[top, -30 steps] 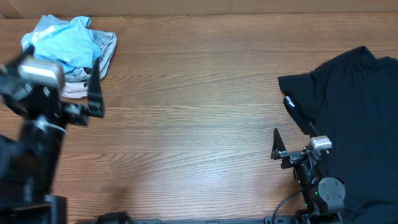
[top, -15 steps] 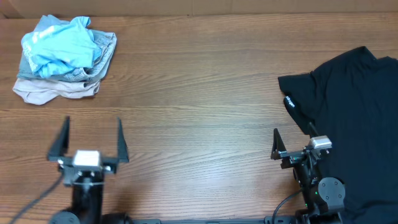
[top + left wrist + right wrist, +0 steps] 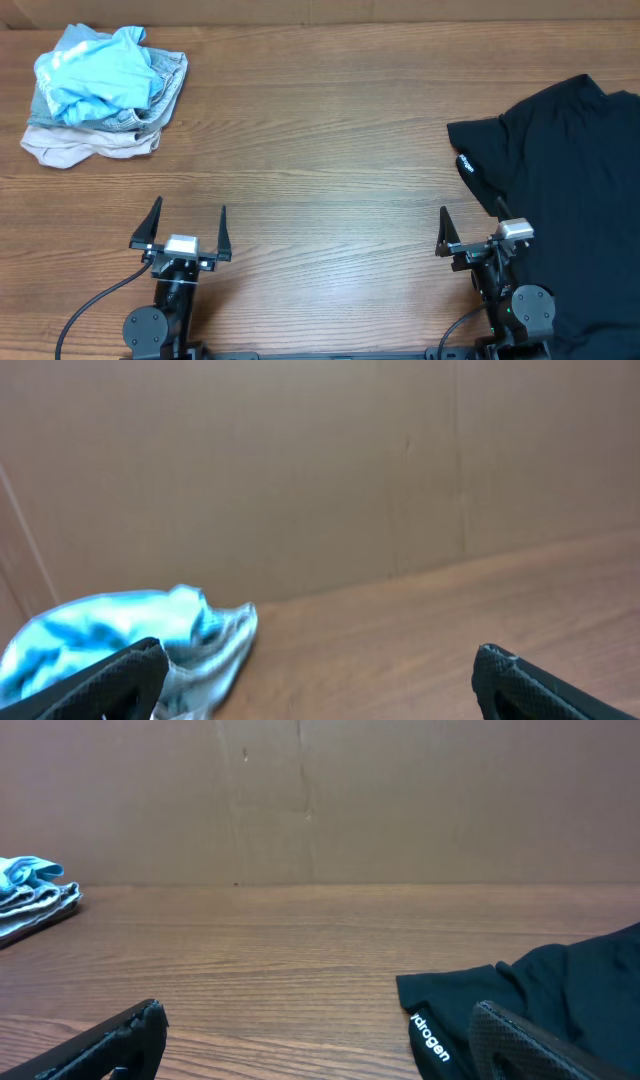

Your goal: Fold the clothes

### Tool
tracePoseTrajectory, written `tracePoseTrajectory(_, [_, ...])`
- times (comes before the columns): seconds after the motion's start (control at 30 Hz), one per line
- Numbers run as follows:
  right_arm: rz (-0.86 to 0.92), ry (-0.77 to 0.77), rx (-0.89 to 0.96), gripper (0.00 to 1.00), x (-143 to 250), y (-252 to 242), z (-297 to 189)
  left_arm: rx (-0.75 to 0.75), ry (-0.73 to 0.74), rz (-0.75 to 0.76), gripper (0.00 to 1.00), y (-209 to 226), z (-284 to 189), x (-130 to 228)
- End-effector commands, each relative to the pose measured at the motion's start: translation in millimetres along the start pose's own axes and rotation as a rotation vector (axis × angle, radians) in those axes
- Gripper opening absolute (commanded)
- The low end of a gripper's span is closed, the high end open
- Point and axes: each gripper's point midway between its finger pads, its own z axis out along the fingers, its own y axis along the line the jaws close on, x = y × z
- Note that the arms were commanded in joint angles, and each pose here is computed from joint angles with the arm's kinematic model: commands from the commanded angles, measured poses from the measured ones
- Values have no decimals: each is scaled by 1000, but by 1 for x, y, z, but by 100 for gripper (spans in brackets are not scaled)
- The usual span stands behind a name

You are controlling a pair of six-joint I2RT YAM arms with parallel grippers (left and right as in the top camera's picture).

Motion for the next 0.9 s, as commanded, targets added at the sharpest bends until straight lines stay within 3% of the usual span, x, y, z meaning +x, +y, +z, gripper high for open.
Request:
tracePoseTrajectory(0.0, [10,-9,4,100,1,-1,0,-6,3,-3,100,-1,0,2])
tracePoseTrajectory(0.27, [10,-9,4,100,1,-1,0,26,197,-43,100,-10,-5,49])
tracePoseTrajectory(0.87, [10,-9,4,100,1,-1,0,28,199,-44,100,-10,-5,49])
